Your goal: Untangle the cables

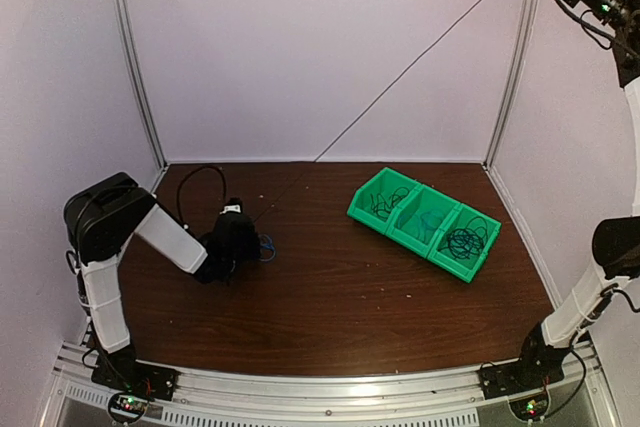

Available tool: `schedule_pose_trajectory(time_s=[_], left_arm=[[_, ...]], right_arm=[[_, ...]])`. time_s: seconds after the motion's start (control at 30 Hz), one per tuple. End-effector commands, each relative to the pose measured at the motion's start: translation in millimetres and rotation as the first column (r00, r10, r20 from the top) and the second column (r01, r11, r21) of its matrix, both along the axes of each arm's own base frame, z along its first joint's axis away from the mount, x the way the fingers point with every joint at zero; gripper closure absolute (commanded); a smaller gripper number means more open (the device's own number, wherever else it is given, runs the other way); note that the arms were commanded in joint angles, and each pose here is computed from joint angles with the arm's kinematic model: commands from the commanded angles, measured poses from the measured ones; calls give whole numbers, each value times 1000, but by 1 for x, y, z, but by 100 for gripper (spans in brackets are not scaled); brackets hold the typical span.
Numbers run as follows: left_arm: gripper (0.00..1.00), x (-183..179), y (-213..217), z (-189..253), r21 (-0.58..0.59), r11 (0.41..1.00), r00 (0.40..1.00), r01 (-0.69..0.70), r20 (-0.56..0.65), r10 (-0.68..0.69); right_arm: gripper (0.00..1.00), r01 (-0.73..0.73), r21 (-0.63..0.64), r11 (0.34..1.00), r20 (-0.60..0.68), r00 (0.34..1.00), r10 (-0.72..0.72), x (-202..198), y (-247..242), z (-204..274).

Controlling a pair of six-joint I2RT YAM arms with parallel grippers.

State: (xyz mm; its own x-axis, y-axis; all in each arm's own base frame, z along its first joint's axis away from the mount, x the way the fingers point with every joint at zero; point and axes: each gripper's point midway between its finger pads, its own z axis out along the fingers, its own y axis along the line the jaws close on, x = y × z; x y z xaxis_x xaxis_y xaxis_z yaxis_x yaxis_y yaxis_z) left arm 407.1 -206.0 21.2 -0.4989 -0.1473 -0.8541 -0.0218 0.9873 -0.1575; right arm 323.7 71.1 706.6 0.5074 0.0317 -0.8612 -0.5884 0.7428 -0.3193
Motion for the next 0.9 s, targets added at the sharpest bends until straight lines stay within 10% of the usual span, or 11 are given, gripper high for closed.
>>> schedule_pose_trajectory(time_s=[0.0,0.2,0.4,0.6,0.73,0.87], left_arm=[[68,-22,42,-17,95,992,995,-80,-51,86],[86,-28,45,9,67,997,998,-43,39,40],[90,-32,46,48,48,999,991,-15,131,9],[90,-36,55,65,80,996,988,-31,153,18],[90,-40,55,66,82,997,989,-14,148,2],[90,-44,53,60,73,997,991,7,134,-17]], right_arm=[[100,44,18,999,117,992,-46,-34,-4,28],[100,21,-6,1000,-43,999,-21,3,-4,-27],[100,-56,-288,956,-387,920,-63,36,71,-233],[100,-297,-561,773,-598,791,-130,-6,105,-413],[62,-437,-722,536,-619,754,-220,-32,95,-492],[44,-540,-696,473,-672,723,-163,-40,124,-501]])
